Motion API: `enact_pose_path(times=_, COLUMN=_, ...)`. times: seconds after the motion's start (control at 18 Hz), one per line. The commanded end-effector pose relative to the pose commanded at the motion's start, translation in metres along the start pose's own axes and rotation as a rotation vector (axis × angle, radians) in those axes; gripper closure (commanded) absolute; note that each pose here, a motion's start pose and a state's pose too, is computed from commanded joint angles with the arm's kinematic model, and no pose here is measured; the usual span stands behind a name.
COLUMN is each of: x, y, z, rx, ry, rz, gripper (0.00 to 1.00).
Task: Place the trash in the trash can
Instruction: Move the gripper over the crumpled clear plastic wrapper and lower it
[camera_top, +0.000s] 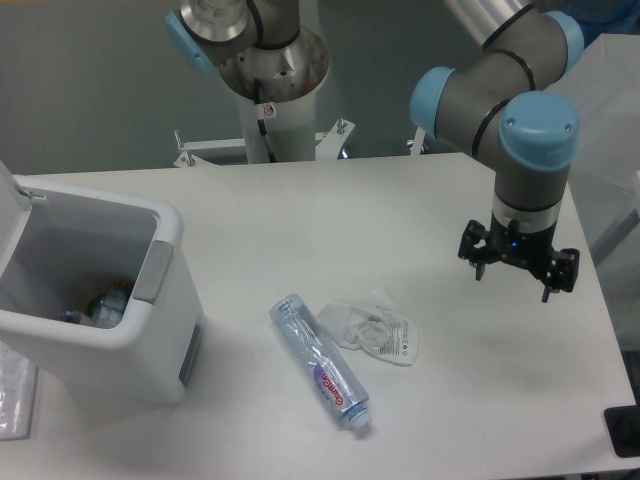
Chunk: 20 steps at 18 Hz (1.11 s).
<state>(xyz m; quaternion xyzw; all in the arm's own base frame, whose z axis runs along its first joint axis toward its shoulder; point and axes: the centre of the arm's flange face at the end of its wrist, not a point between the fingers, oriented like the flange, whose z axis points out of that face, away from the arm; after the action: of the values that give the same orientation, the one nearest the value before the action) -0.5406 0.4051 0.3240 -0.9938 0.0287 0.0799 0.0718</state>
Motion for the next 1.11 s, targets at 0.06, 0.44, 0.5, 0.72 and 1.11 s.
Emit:
enact_pose_path(times=0.06, x=0.008, y=-0.003, z=0.007, rx=0.021, ry=0.010, rz=-0.052, gripper=0.00)
enact_pose_path(times=0.44, x=0.051, y=-0.064, z=0.015, rx=0.033, ry=0.026, rz=-0.139, gripper=0.00)
enact_pose_path(times=0.5, x=0.055, y=-0.068, z=0.020, rx=0.030, ry=0.033, rz=-0.132, gripper=0.00)
enact_pose_path(times=0.72, x=0.066, y=-0.063, z=0.033, rx=-0.014, ry=0.047, rz=-0.163, gripper=0.00)
enact_pose_path(times=1.11, x=0.124, y=-0.060, z=0.081, rx=-0.081, ry=0.156, rz=-0.117, gripper=0.00)
